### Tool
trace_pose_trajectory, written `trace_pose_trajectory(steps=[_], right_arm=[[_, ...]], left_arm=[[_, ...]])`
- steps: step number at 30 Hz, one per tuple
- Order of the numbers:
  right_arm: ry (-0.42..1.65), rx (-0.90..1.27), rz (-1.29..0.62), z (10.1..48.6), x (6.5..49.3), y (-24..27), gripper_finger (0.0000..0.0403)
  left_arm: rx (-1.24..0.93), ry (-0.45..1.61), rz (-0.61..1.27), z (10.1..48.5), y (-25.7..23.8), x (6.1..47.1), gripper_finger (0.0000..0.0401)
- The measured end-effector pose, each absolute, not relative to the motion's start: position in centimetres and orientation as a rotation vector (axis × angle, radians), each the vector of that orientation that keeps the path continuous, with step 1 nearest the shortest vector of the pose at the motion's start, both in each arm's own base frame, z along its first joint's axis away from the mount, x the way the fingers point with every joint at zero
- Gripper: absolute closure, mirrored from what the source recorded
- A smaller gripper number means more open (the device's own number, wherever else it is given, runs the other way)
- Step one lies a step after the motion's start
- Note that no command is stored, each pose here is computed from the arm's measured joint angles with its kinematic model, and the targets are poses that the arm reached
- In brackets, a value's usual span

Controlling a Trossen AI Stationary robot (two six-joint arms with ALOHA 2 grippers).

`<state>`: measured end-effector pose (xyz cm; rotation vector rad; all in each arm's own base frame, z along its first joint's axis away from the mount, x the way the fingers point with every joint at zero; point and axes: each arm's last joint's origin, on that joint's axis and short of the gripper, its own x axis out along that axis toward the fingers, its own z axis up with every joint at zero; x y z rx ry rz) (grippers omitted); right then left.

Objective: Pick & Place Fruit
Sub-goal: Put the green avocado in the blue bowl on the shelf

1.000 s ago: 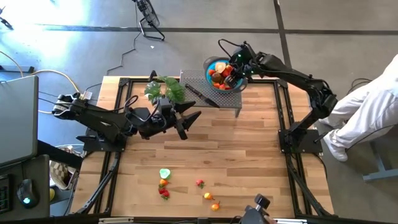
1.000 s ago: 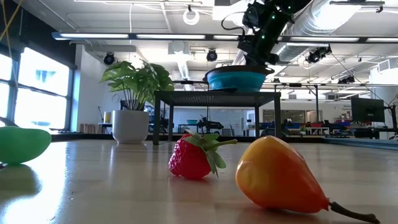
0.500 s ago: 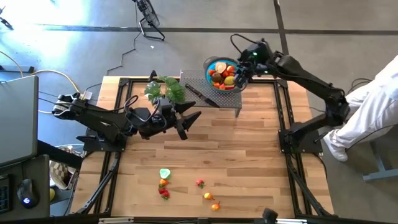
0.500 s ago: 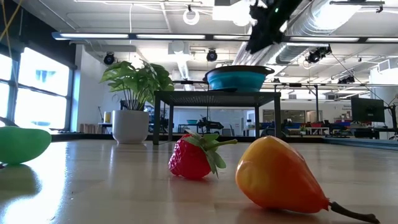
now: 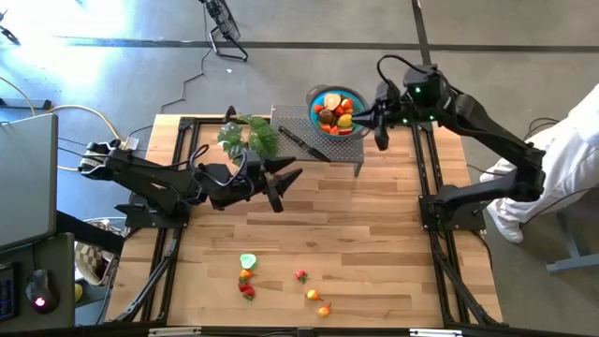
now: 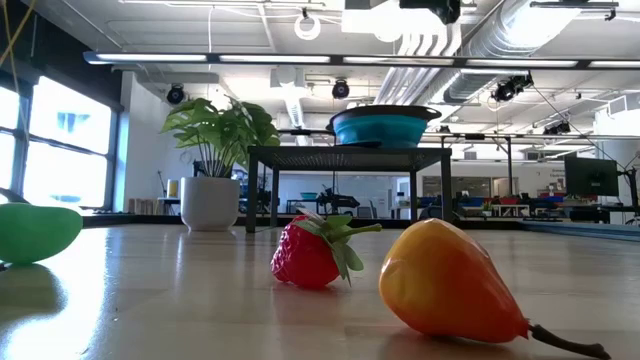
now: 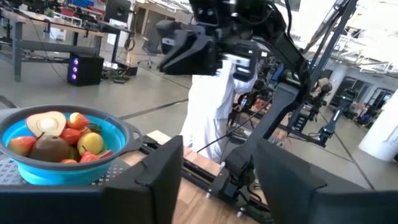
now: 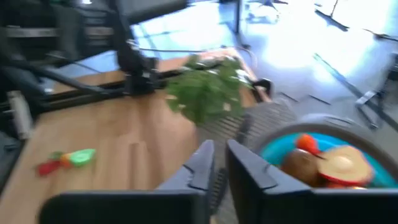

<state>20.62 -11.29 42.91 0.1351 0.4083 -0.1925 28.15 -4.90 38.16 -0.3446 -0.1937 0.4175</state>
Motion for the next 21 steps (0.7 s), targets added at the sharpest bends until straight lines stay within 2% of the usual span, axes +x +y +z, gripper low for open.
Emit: trace_pose_trajectory(steps=[3, 13, 21], right_arm=[[0.400, 0.138, -0.130, 43.0, 20.7, -10.7, 0.0394], [0.383, 0.159, 0.034, 43.2, 21.0, -9.2, 0.0400], [0.388, 0.144, 0.105, 43.3, 21.6, -7.7, 0.0400]], left_arm=[[-0.343, -0.191, 0.418, 38.1, -4.9, 28.2, 0.0248], [-0.309, -0.119, 0.416, 37.4, -5.0, 28.2, 0.0331], [-0.339, -0.040, 0.315, 36.7, -7.2, 27.8, 0.0394]])
